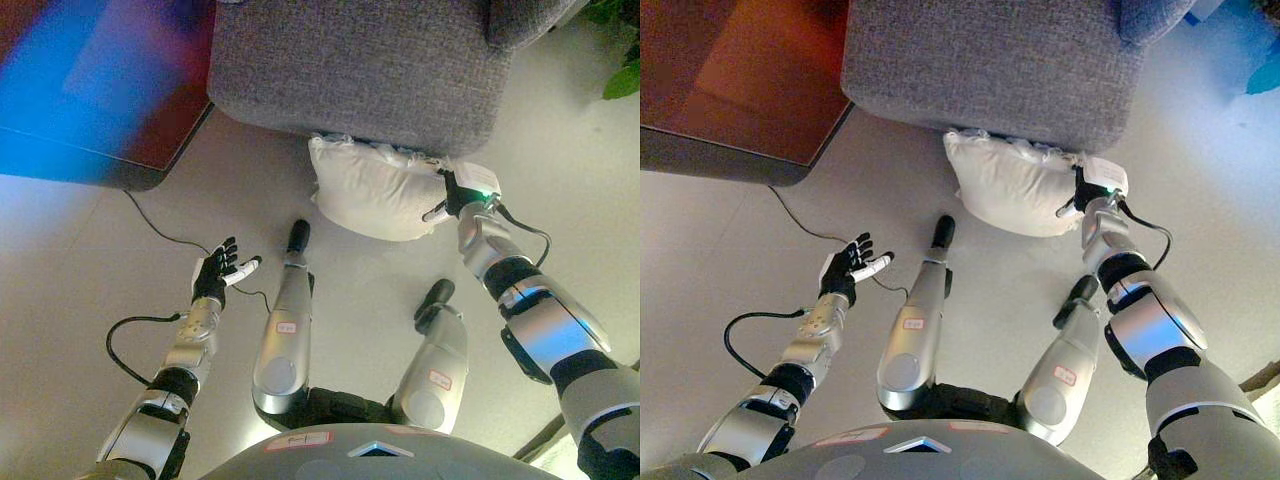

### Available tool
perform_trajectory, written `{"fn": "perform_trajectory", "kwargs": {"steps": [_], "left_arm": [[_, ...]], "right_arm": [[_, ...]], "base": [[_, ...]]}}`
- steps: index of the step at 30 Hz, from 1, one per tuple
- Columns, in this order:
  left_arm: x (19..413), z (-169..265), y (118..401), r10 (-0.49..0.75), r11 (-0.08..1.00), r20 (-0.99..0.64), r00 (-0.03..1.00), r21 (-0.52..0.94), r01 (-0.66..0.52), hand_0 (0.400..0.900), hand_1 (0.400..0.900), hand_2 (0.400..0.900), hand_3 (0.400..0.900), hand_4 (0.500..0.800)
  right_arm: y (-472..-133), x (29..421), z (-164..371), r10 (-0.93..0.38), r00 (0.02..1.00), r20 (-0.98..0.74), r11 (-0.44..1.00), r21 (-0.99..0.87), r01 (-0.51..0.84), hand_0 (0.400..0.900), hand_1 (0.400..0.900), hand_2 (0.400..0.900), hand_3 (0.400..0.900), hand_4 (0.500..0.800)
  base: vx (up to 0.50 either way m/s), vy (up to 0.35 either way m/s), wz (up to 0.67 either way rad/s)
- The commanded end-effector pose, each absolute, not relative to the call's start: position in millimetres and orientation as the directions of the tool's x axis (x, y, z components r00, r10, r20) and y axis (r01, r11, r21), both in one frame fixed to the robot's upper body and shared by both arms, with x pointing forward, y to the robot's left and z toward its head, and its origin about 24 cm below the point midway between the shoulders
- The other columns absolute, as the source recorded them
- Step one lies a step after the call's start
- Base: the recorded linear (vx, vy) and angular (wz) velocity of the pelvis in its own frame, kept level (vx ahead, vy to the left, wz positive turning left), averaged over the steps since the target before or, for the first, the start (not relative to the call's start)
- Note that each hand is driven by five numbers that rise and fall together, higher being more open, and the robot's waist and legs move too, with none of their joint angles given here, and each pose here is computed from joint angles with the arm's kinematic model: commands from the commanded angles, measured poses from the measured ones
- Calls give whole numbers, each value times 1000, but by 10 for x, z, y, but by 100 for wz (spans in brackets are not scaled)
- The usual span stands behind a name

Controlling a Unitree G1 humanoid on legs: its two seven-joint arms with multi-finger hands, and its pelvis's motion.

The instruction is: Pick up the pillow and put it on the sofa.

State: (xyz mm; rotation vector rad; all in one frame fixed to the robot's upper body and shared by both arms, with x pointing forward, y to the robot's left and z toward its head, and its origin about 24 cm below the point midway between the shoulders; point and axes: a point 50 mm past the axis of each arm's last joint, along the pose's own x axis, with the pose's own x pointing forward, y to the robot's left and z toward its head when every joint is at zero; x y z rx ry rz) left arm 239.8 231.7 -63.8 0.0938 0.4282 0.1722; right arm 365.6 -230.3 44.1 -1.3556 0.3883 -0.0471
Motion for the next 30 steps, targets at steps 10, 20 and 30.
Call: {"fn": "perform_trajectory", "kwargs": {"steps": [10, 20, 30], "left_arm": [[2297, -302, 2670, 266, 960, -210, 941, -29, -277, 900, 900, 900, 900, 800], [2164, -317, 2721, 297, 942, -196, 935, -99, -320, 900, 900, 900, 900, 800], [2123, -175, 2786, 300, 937, -127, 945, -143, -317, 900, 900, 900, 900, 800]], "right_arm": [[-2561, 3964, 1390, -312, 950, 11, 151, -987, 61, 900, 900, 900, 900, 800], [-2542, 4085, 1875, -327, 942, 76, 124, -985, 123, 900, 900, 900, 900, 800], [-2529, 4137, 2244, -313, 946, 82, 137, -982, 131, 900, 900, 900, 900, 800]], "base": [[-42, 46, 7], [-16, 85, 8], [-33, 37, 9]]}}
